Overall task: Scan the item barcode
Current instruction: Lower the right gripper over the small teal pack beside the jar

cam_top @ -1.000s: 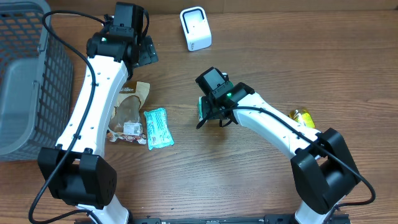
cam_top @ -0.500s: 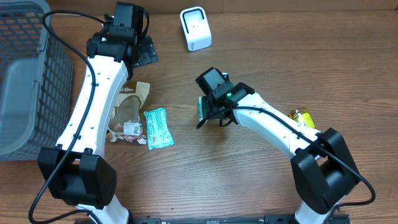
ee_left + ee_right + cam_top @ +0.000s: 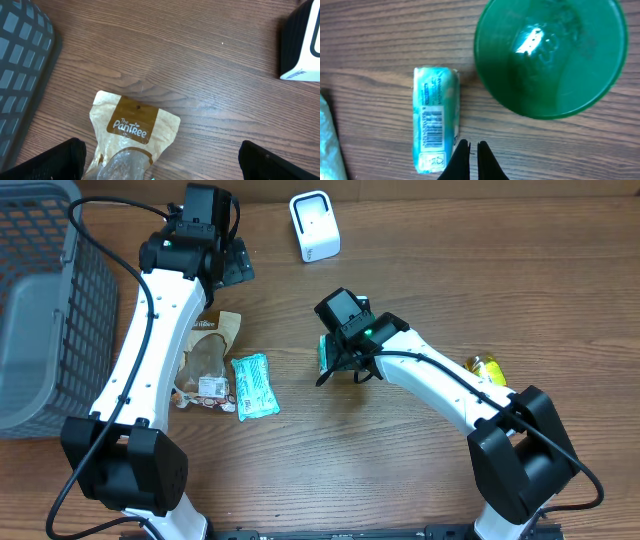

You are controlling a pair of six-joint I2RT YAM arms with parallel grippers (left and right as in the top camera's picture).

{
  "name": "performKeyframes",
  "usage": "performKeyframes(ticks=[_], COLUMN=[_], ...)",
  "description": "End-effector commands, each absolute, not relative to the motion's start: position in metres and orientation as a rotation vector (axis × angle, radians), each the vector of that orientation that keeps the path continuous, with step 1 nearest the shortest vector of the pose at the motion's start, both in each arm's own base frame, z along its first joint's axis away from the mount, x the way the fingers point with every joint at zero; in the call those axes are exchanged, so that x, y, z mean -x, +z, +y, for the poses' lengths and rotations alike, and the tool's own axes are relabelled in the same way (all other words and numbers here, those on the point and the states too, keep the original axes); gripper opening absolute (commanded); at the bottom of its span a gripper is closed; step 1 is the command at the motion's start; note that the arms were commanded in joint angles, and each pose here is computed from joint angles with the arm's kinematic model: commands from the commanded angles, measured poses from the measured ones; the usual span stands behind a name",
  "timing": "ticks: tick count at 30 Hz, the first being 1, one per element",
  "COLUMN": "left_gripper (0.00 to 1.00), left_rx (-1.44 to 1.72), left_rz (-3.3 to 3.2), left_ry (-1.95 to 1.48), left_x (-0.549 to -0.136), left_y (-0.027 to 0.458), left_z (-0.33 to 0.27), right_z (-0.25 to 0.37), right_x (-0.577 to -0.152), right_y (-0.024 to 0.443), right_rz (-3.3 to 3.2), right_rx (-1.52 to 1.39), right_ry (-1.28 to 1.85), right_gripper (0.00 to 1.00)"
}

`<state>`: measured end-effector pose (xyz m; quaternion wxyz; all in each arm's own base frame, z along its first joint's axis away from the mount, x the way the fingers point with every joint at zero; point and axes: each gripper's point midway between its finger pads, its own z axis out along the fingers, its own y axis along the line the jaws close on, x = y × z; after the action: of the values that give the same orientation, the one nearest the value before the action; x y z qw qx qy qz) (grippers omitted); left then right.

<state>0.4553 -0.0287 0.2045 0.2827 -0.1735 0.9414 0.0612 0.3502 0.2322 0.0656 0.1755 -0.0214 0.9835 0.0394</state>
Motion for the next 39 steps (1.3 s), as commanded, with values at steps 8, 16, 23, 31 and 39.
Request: performKeyframes(ticks=[8, 16, 23, 31, 39], left_gripper=[1.00, 1.00, 1.00, 1.00, 0.99], left_rx=[0.452, 0.452, 0.452, 0.452, 0.452], left_rz=[2.489, 2.489, 2.489, 2.489, 2.489], left_ry=[0.173, 0.173, 0.173, 0.173, 0.173], left_x=[-0.457, -0.457, -0.457, -0.457, -0.457], left_y=[0.217, 0.217, 0.217, 0.217, 0.217], left_z=[-0.028, -0.028, -0.028, -0.028, -0.028], right_z=[0.222, 0.217, 0.219, 0.224, 0.254], right_x=[-0.355, -0.357, -0.355, -0.352, -0.351], right_y=[0.066, 0.066, 0.063, 0.043, 0.046], right_rz=[2.758, 2.739, 2.749, 2.734, 2.750], right_rx=[0.001, -0.008, -0.074, -0.097, -0.061], right_ry=[0.058, 0.019, 0.046, 0.118, 0.344], right_gripper=[0.04, 0.04, 0.04, 0.04, 0.04])
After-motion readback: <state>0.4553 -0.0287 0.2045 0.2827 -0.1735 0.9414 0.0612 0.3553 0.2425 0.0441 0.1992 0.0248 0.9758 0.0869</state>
